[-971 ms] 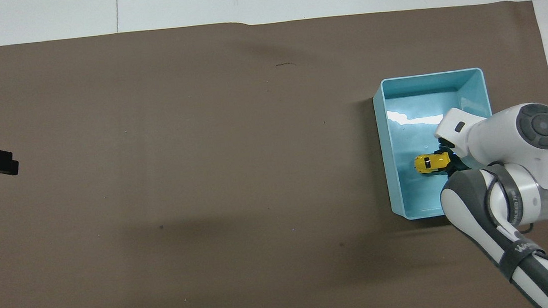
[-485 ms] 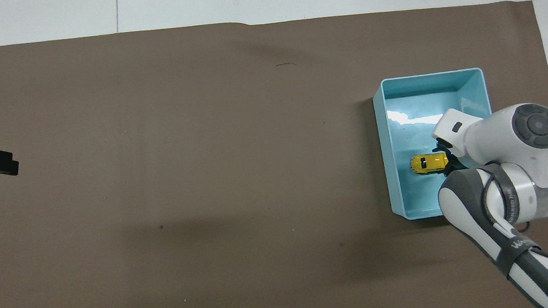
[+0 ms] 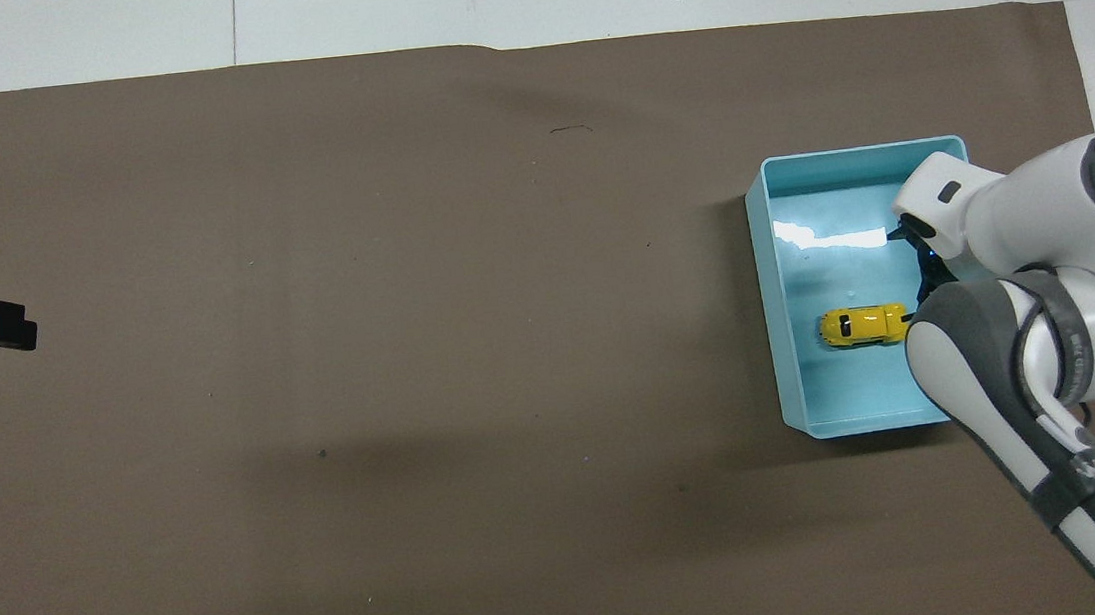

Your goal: Wind up and store yellow beetle car

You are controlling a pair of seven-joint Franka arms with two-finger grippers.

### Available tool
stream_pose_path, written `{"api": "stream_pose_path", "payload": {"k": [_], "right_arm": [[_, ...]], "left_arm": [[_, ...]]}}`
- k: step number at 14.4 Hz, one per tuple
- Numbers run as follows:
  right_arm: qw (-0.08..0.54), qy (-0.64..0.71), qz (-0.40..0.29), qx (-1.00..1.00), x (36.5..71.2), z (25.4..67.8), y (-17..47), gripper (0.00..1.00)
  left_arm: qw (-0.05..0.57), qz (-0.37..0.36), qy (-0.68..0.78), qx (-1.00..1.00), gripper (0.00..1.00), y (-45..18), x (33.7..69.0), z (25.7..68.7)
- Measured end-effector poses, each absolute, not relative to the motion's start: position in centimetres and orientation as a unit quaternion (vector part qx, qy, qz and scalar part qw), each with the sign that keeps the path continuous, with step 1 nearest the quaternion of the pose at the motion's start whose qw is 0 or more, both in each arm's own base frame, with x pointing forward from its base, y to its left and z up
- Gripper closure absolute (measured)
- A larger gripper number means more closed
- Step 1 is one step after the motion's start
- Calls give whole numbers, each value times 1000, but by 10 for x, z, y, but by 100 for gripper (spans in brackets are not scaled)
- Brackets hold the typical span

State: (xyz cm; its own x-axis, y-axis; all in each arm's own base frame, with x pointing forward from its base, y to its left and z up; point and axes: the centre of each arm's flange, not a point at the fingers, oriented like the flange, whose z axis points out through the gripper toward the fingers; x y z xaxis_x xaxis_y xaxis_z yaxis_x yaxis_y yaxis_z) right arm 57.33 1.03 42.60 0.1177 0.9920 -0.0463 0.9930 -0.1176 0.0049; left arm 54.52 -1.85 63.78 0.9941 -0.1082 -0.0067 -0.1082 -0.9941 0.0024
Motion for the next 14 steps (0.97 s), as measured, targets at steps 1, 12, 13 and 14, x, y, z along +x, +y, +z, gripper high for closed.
{"api": "stream_pose_path", "payload": {"k": [1,12,13,14], "right_arm": [[9,645,-10,764,576,437,14,0],[5,315,22,949,564,548,63,0],[5,263,20,965,559,559,60,0],[4,214,16,977,554,570,56,0]], "left_arm": [[1,-3,-54,999,0,-19,545,638],[1,-4,-54,999,0,-19,545,638],[1,-4,-54,999,0,-19,545,638],[1,-4,-54,999,0,-19,545,638]]}}
